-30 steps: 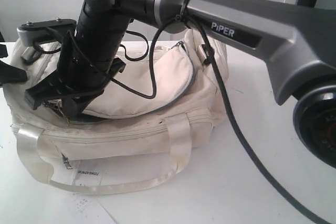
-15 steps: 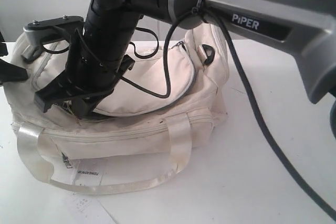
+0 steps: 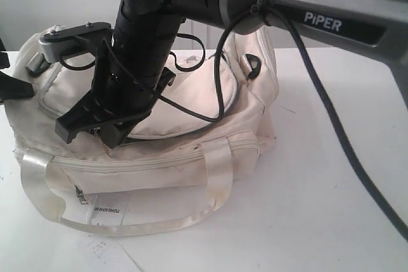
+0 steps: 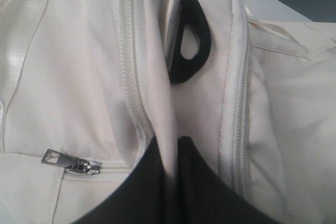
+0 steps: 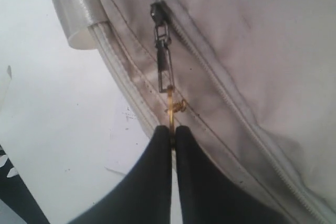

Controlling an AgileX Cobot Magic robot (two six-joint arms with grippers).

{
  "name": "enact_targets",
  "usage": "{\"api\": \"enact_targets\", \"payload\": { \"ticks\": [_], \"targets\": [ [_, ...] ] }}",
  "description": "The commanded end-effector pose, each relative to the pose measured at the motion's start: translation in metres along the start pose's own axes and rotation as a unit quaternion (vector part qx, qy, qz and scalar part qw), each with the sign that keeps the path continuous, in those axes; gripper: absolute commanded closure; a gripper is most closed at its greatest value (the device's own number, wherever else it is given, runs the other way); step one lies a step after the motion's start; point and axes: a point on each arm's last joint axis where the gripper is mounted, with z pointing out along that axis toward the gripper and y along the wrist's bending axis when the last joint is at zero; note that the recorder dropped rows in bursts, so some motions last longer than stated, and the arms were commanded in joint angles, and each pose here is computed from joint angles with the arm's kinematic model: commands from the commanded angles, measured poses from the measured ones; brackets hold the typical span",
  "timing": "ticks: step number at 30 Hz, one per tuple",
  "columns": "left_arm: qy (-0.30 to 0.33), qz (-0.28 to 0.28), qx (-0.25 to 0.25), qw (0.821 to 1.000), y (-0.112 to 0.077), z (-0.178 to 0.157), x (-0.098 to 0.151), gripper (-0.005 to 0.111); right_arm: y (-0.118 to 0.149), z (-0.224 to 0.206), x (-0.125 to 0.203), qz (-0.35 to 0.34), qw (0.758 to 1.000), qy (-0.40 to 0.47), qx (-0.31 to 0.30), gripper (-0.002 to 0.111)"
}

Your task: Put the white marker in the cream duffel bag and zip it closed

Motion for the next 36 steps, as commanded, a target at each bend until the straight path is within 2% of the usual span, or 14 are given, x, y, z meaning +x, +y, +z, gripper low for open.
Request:
{"api": "enact_targets", "payload": {
  "ticks": [1,36],
  "targets": [
    [-0.017,-0.009,-0.003,1.0,0.001,-0.001,-0.003,0.107,-0.002,-0.005,0.006,-0.005,1.0,0.016,0.006,0.108],
    [-0.015,-0.008,0.0,1.0,0.001,-0.001,-0.003,0.107,-0.004,-0.022,0.029,-0.007,0.998,0.034,0.047,0.108]
  ]
}}
